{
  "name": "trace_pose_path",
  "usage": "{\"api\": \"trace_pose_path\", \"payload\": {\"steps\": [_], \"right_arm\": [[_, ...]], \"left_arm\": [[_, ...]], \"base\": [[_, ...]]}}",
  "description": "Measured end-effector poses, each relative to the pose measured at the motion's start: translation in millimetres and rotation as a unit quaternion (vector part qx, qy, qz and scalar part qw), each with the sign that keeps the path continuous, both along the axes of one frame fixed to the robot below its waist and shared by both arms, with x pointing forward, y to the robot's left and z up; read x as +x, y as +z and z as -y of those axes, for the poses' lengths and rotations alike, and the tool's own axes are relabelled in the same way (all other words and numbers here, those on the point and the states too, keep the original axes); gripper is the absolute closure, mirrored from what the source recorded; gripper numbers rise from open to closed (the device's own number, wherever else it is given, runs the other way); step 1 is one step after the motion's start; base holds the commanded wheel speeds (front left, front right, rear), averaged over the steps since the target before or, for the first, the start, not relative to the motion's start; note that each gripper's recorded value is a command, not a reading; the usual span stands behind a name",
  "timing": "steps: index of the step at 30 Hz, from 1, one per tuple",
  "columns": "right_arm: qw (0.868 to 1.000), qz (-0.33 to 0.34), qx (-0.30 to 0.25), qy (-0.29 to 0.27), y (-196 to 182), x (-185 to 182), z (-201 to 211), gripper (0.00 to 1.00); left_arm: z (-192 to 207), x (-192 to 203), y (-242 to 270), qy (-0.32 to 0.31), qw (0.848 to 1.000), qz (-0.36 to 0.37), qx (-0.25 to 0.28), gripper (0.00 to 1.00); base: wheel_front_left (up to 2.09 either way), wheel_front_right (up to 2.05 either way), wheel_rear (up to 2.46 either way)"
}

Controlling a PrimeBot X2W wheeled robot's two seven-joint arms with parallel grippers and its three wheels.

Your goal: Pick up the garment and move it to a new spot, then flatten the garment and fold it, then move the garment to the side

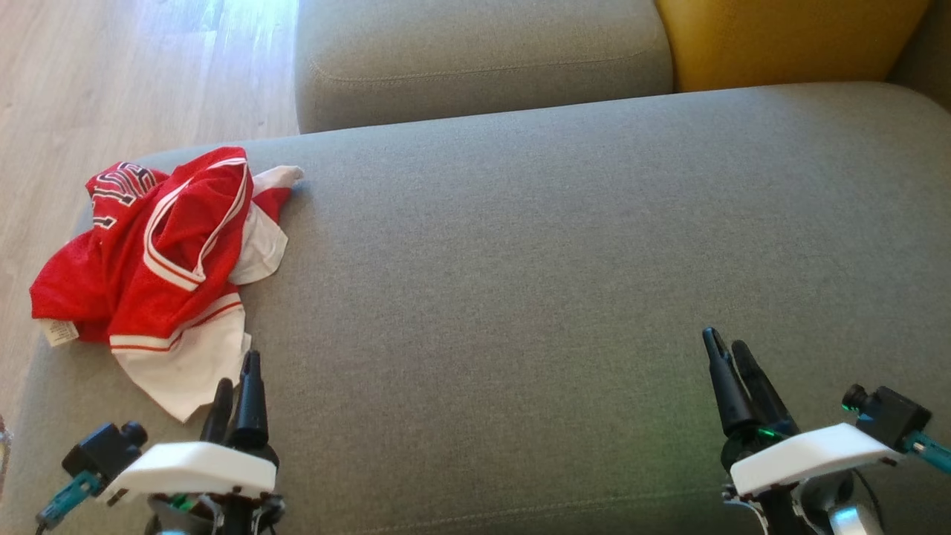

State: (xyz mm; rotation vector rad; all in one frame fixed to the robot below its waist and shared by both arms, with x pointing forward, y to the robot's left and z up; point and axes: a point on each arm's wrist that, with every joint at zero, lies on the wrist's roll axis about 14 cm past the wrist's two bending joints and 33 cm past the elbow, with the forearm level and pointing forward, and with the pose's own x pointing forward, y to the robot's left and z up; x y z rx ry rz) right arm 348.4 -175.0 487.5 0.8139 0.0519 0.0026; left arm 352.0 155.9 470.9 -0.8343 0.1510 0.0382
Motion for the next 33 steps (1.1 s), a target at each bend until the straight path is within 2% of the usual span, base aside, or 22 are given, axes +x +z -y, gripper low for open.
{"api": "trace_pose_path", "payload": {"steps": [15, 33], "right_arm": [[0.995, 0.034, -0.089, 0.014, 16.3, -0.4, -8.1, 0.00], [0.979, 0.060, -0.194, 0.027, 22.0, -9.3, -16.8, 0.00]], "left_arm": [[5.9, 2.6, 23.5, -0.011, 0.994, 0.047, 0.101, 0.00], [24.5, -6.5, 35.2, -0.048, 0.975, 0.094, 0.193, 0.00]], "base": [[0.00, 0.00, 0.00], [0.00, 0.00, 0.00]]}}
